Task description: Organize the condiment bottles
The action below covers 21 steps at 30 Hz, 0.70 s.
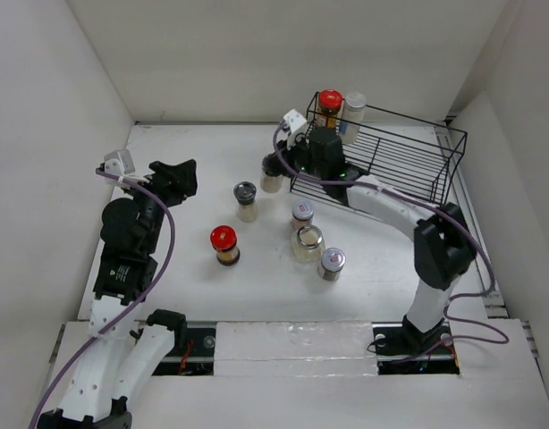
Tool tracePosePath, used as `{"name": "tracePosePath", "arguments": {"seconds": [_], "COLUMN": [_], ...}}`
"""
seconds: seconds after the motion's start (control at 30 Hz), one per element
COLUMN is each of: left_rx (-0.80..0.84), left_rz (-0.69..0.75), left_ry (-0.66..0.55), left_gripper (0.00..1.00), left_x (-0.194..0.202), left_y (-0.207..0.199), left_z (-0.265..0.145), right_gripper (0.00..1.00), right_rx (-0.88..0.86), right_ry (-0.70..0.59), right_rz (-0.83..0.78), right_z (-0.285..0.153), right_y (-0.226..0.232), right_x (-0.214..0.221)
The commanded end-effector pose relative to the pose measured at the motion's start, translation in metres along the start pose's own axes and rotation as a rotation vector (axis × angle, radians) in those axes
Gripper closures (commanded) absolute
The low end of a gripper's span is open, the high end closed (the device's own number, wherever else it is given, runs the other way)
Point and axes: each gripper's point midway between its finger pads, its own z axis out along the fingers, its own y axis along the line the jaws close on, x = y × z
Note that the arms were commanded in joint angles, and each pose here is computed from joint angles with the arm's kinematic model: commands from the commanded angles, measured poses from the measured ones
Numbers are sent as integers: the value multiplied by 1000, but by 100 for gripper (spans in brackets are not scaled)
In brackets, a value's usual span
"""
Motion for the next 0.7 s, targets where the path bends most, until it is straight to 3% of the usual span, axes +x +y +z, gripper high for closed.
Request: {"name": "tracePosePath", "arguments": {"seconds": [0.0, 0.1, 0.17, 0.27, 0.43, 0.67], "left_rx": [147, 269, 370, 394, 393, 383], "left_rz": [31, 49, 65, 67, 66, 64], "left_ry": [-13, 48, 76, 106, 129, 146], "left_gripper": [32, 26, 22, 13, 12, 12], "left_x": [-3, 9, 15, 23, 28, 33], "left_y": [-26, -46, -61, -64, -63, -60], "left_z": [3, 4, 0, 3, 5, 7], "right_gripper": [91, 91, 89, 89, 89, 89], "right_rx": [43, 109, 245, 399, 575, 634], "right_ry": [-472, -508, -526, -526, -488, -404], "right_rz": [-97, -98, -76, -45, 11, 44], "right_z": [-94, -131, -157, -196, -240, -247], "right_y": [-12, -41, -70, -116, -193, -240], "right_x": [-186, -214, -224, -227, -217, -196]}}
